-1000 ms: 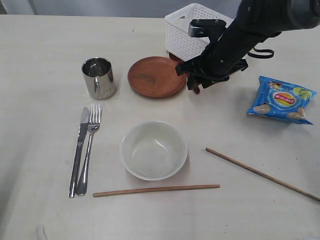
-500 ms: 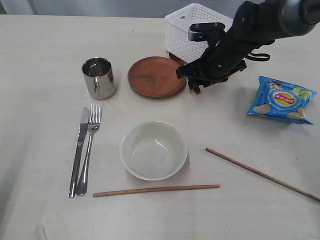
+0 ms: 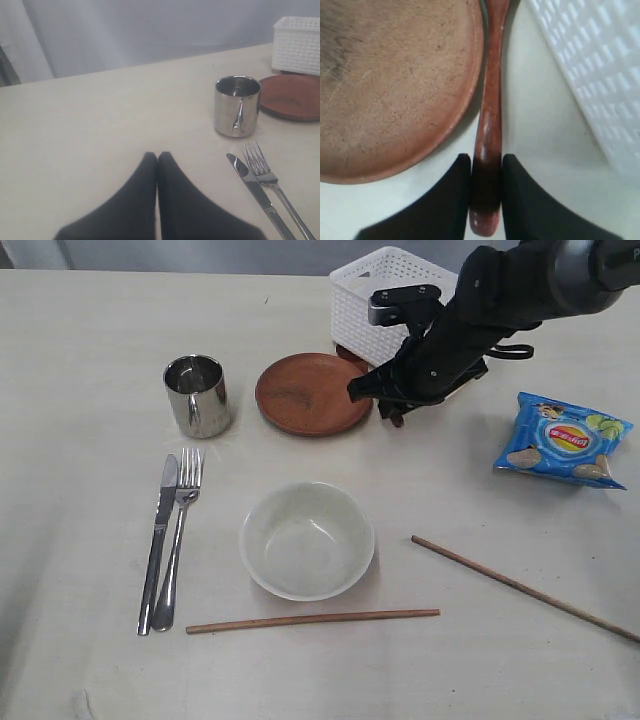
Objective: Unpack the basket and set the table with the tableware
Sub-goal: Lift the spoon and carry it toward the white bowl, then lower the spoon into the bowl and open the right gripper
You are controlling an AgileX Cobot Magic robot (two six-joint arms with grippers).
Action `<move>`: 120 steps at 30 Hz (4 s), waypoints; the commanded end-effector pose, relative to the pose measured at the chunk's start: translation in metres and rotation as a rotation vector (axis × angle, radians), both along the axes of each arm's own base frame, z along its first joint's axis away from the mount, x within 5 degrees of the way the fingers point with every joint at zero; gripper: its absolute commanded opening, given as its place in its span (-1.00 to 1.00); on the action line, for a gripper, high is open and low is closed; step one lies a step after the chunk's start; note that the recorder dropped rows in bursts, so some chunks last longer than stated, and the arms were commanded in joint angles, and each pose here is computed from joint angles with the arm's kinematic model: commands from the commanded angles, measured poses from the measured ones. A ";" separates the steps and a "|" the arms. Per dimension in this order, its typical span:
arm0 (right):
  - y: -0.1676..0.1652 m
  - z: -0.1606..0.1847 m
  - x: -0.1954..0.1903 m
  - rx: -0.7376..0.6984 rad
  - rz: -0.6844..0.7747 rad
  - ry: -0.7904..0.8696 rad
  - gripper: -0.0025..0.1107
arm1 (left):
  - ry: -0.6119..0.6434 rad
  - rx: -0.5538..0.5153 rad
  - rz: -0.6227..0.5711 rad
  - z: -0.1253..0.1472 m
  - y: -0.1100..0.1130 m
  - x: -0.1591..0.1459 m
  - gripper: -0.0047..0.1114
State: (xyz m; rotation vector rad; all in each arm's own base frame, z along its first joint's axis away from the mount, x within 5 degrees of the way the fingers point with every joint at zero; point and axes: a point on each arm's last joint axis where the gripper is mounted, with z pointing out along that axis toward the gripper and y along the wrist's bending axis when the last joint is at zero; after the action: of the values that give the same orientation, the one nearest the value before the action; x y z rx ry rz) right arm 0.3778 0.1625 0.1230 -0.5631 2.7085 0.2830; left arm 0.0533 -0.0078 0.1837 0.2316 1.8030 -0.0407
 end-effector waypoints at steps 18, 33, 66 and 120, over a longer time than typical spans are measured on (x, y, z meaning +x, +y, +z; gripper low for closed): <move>-0.023 0.040 -0.017 -0.120 0.014 0.094 -0.96 | -0.005 -0.003 0.002 0.000 0.000 0.000 -0.92; -0.036 0.086 -0.025 -0.262 0.069 0.162 -0.96 | -0.005 -0.003 0.002 0.000 0.000 0.000 -0.92; 0.045 0.112 -0.213 -0.223 0.697 0.068 -0.96 | -0.005 -0.003 0.002 0.000 0.000 0.000 -0.92; -0.050 0.046 -0.170 -0.343 0.232 0.166 -0.11 | -0.005 -0.003 0.002 0.000 0.000 0.000 -0.92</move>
State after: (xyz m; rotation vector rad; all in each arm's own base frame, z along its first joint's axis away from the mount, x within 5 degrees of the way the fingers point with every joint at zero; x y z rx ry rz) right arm 0.1998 0.1153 0.1789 -1.0210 2.8501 -0.1513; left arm 0.0533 -0.0078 0.1837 0.2316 1.8030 -0.0407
